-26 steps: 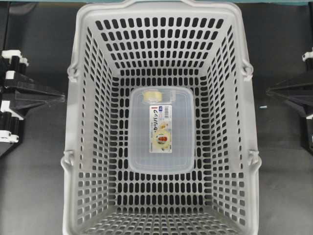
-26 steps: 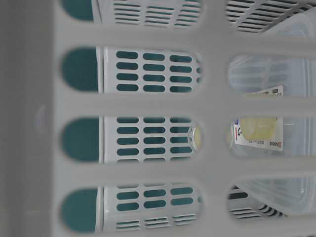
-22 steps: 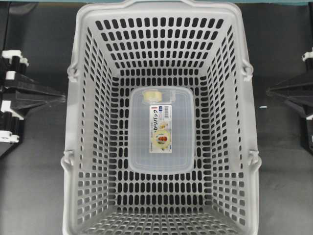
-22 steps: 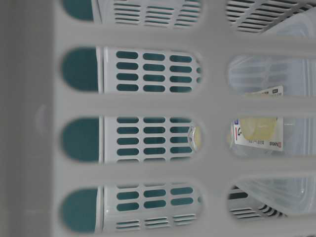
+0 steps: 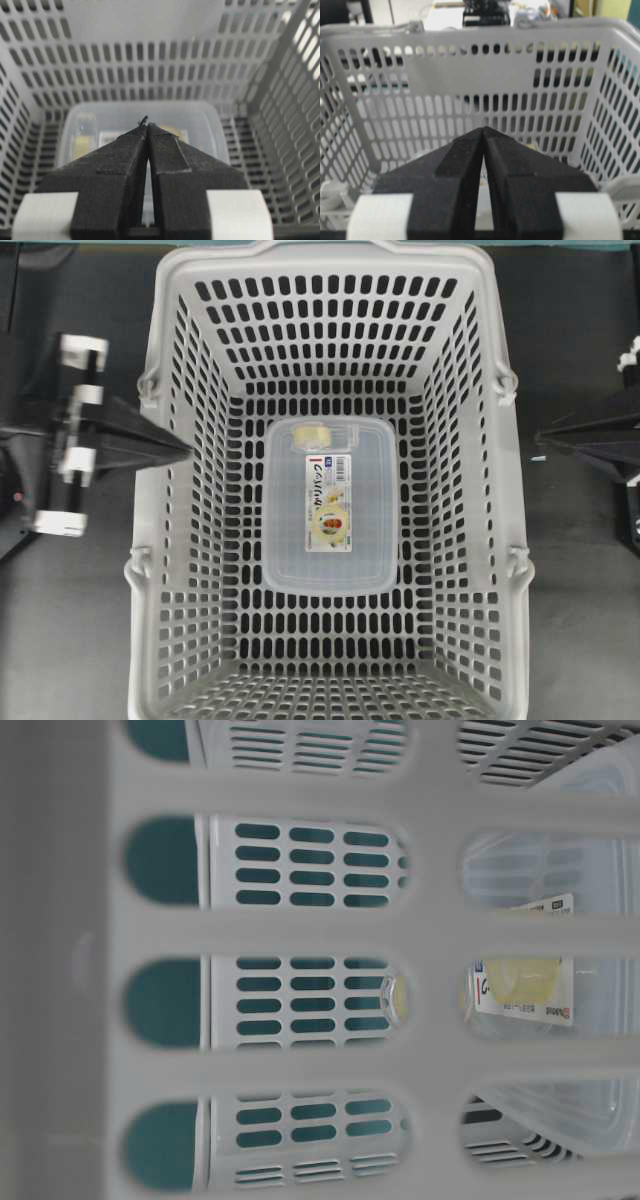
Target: Pick up the cellophane tape from the shopping basket with the left arm.
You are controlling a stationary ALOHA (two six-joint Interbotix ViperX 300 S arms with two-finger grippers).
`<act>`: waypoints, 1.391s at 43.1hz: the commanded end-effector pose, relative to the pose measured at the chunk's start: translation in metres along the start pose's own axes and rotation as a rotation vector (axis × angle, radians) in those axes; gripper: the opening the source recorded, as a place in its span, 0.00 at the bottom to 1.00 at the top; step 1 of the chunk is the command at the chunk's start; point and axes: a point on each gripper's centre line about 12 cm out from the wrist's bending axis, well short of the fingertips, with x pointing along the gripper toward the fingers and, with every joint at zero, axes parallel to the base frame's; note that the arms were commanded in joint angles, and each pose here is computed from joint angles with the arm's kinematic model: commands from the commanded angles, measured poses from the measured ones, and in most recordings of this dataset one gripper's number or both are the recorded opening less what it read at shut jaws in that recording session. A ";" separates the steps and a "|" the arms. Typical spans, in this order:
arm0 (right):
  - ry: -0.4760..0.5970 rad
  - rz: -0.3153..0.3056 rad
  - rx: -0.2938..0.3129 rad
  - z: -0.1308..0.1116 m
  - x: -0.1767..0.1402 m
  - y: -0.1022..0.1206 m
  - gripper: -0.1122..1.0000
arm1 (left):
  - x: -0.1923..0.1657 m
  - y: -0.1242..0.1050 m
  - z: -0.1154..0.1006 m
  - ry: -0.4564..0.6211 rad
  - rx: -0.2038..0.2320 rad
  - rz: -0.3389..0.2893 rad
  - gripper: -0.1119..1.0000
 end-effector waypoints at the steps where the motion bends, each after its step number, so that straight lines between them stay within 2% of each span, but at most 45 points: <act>1: -0.006 -0.001 0.002 0.009 0.000 0.000 0.09 | 0.015 -0.001 0.021 0.052 0.009 -0.002 0.10; 20: 0.012 -0.003 0.003 0.006 0.000 0.000 0.12 | 0.087 -0.011 0.032 0.294 0.027 -0.019 0.10; 25: 0.015 -0.003 0.003 0.006 0.000 -0.001 0.22 | 0.100 -0.011 0.031 0.334 0.015 -0.015 0.10; 28: 0.017 -0.003 0.005 0.006 0.000 0.000 0.34 | 0.112 -0.010 0.027 0.369 0.010 -0.011 0.12; 30: 0.017 -0.001 0.003 0.006 0.000 0.000 0.45 | 0.118 -0.011 0.025 0.391 0.008 -0.012 0.17; 32: 0.014 -0.003 0.005 0.006 0.000 0.000 0.59 | 0.125 -0.012 0.021 0.414 0.002 -0.011 0.26; 35: 0.011 -0.003 0.003 0.007 0.000 0.000 0.73 | 0.133 -0.012 0.019 0.434 -0.011 -0.007 0.44; 37: 0.011 -0.003 0.003 0.007 0.000 0.000 0.77 | 0.138 -0.013 0.018 0.446 -0.022 -0.005 0.57; 41: 0.009 -0.003 0.003 0.007 0.000 0.000 0.78 | 0.150 -0.014 0.015 0.475 -0.051 0.002 0.79; 44: 0.005 -0.003 0.005 0.007 -0.001 0.000 0.78 | 0.159 -0.014 0.010 0.504 -0.062 0.007 0.89; 60: -0.008 -0.007 0.004 0.007 -0.002 -0.001 0.78 | 0.201 -0.021 -0.031 0.753 -0.051 0.019 0.90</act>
